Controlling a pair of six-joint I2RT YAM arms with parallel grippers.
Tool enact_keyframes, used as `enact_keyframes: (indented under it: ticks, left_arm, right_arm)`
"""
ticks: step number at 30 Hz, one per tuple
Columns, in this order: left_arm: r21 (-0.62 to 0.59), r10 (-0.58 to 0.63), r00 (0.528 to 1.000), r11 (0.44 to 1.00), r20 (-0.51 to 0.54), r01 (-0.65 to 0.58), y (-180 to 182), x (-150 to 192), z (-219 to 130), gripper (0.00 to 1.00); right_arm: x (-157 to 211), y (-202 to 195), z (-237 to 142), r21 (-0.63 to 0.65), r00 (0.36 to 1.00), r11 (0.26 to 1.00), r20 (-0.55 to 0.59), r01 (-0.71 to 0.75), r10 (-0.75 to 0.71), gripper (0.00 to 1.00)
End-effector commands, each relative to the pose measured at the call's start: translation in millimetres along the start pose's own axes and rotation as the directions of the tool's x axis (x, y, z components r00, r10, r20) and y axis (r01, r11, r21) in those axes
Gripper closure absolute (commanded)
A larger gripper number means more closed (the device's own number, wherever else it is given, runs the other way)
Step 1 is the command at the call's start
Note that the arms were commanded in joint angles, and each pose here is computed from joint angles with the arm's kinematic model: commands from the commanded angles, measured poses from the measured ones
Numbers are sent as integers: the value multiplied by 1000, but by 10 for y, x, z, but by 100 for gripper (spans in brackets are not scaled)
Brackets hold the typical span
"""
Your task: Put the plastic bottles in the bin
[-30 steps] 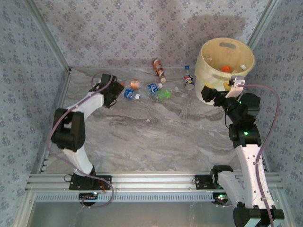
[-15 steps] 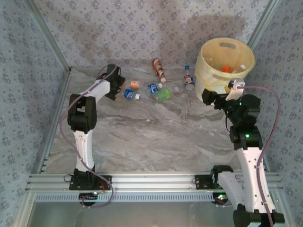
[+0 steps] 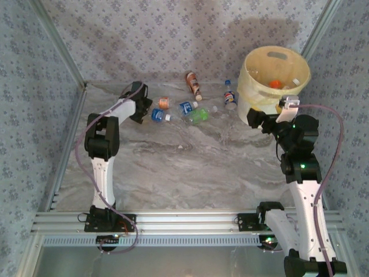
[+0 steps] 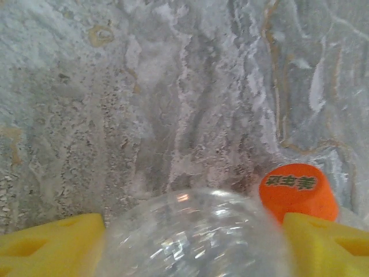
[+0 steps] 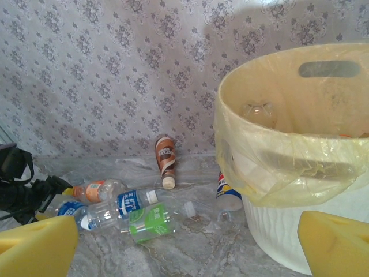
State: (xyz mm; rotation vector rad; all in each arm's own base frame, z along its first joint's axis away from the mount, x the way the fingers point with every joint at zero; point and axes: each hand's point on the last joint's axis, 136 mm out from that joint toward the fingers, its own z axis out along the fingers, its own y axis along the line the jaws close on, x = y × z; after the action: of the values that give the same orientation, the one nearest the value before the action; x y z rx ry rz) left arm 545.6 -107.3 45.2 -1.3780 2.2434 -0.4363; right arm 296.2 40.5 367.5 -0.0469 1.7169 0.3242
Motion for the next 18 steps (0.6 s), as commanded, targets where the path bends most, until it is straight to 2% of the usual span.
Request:
enact_keyframes:
  ticks: [1,7,11,18]
  left_arm:
    - [-4,-53,998,999,-38,53,95,129,154,24]
    - [55,28,999,998,-29,-27,-27,83,46,30]
    - [130,82,997,988,14,-83,-166,1,-171,30]
    - [249,189,977,946,102,-209,-249,-77,-633,37]
  right_arm:
    - [-102,49,-84,-3,1000,1000,20,22,-22,0]
    - [-92,47,-94,0,1000,1000,18,17,-17,0]
    - [-46,36,-84,3,1000,1000,12,3,-3,0]
    - [117,181,-78,-72,999,996,-8,-44,43,0]
